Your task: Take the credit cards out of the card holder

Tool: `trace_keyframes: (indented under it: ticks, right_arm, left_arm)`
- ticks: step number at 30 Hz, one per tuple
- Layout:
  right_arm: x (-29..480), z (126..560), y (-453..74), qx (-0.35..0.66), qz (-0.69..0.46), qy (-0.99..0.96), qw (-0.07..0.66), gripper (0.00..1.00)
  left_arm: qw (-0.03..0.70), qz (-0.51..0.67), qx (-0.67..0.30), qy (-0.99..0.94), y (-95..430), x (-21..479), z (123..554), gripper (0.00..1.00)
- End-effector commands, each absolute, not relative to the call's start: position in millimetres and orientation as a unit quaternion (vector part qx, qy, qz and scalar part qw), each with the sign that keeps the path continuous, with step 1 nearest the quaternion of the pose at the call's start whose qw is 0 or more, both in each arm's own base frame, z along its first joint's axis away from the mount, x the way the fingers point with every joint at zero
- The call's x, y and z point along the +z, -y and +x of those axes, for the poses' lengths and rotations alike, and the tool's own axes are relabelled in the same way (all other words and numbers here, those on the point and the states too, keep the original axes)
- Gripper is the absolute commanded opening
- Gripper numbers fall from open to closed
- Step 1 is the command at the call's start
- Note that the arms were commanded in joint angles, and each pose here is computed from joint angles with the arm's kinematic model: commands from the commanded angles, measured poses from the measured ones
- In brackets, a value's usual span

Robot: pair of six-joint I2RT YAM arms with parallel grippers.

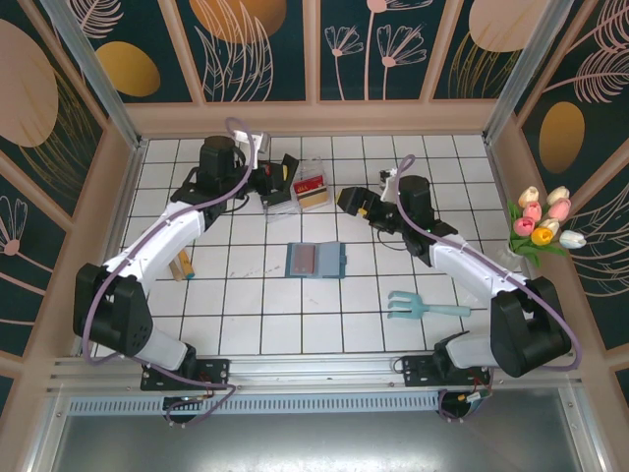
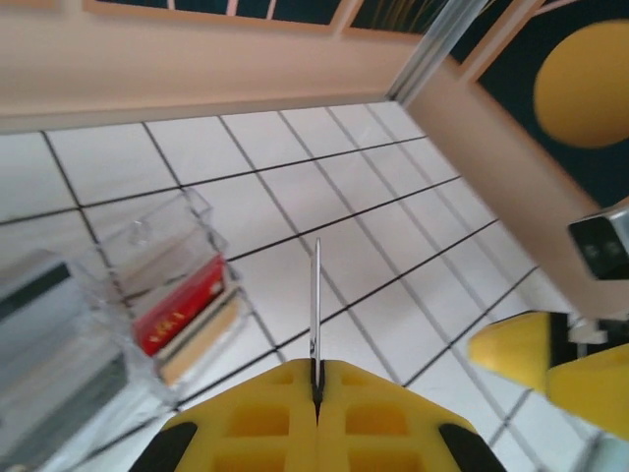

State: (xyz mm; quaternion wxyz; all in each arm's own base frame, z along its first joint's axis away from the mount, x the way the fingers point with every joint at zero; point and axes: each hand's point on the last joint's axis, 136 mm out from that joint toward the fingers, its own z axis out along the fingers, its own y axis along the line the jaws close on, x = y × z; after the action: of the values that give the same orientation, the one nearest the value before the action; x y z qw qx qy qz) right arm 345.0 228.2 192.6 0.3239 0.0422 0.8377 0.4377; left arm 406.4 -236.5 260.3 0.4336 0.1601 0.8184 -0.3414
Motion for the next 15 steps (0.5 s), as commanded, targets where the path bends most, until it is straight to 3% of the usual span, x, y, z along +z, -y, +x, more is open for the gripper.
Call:
trace_keyframes:
  ticks: [1,7,15]
  right_arm:
    - [179,347,-207,0.367,0.045,-0.867,0.334,0.99]
    - [159,343,-198,0.352,0.067,-0.879,0.316,0.99]
    - [162,342,-197,0.36,0.08,-0.874,0.317,0.99]
  left_arm:
    - [0.434,0.279,-0.256,-0.818,231,243,404,0.0]
    - [0.454,0.359,-0.175,-0.797,223,244,415,0.02]
    - [0.381,0.483,-0.166,-0.771,235,196,408,0.06]
